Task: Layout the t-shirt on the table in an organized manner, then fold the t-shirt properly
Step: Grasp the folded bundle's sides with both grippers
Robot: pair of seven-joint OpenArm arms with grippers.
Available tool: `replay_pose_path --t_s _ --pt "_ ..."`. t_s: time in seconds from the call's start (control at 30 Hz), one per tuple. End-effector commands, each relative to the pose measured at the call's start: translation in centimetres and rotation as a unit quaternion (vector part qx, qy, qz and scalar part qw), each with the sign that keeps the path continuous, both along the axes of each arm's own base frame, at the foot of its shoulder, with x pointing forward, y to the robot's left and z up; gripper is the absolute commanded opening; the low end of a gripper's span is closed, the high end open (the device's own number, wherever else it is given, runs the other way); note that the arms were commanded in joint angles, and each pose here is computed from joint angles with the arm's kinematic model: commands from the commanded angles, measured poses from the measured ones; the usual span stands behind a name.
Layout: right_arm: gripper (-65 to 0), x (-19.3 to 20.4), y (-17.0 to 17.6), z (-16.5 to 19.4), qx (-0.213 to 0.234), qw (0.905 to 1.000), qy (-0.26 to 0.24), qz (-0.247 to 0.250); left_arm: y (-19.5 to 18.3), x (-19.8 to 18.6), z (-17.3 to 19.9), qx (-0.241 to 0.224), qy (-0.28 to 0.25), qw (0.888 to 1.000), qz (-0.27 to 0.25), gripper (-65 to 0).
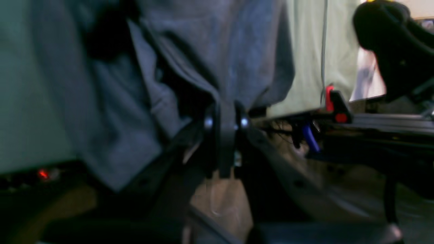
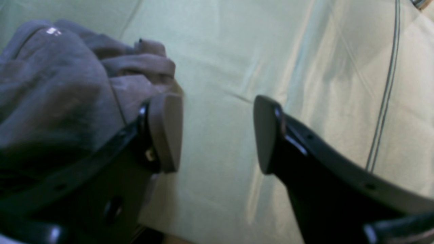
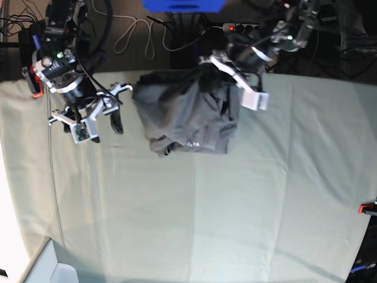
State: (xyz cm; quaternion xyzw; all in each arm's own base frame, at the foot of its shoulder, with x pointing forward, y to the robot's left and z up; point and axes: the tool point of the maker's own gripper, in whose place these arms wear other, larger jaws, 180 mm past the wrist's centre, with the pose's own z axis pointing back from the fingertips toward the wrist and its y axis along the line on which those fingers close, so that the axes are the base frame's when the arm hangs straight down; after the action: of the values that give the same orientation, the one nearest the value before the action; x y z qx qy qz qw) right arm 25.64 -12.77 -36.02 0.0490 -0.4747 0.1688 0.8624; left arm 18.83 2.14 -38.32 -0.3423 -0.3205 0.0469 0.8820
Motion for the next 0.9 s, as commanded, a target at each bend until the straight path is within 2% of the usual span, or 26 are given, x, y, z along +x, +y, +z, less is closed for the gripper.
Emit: replay_pose_path --t_s 0.0,0.17,0.4,0.67,0.87 --pt "-31.4 0.6 0.3 1.3 0.012 0.9996 -0.025 0.003 0.5 0.2 1.0 -0.007 -0.014 1.0 0.005 -65.0" --pt "-31.4 0.4 0.4 1.1 0.013 0.9997 -0.022 0.002 4.8 -0.1 0.7 0.017 -0.005 0.998 0.064 -65.0" --pt "-31.4 0.4 0.4 1.1 0.013 0.9997 -0.022 0.003 8.5 -1.4 -1.4 0.049 0.026 0.993 0.104 -65.0" --pt "-31.4 0.4 0.7 1.1 0.016 0.9996 -0.022 0.004 8.5 0.1 -2.9 0.046 0.033 0.991 0.118 -64.5" --pt "-31.4 0.1 2.9 0.9 0.026 0.9989 -0.017 0.034 8.8 -0.1 -4.5 0.048 0.055 0.989 0.125 -64.5"
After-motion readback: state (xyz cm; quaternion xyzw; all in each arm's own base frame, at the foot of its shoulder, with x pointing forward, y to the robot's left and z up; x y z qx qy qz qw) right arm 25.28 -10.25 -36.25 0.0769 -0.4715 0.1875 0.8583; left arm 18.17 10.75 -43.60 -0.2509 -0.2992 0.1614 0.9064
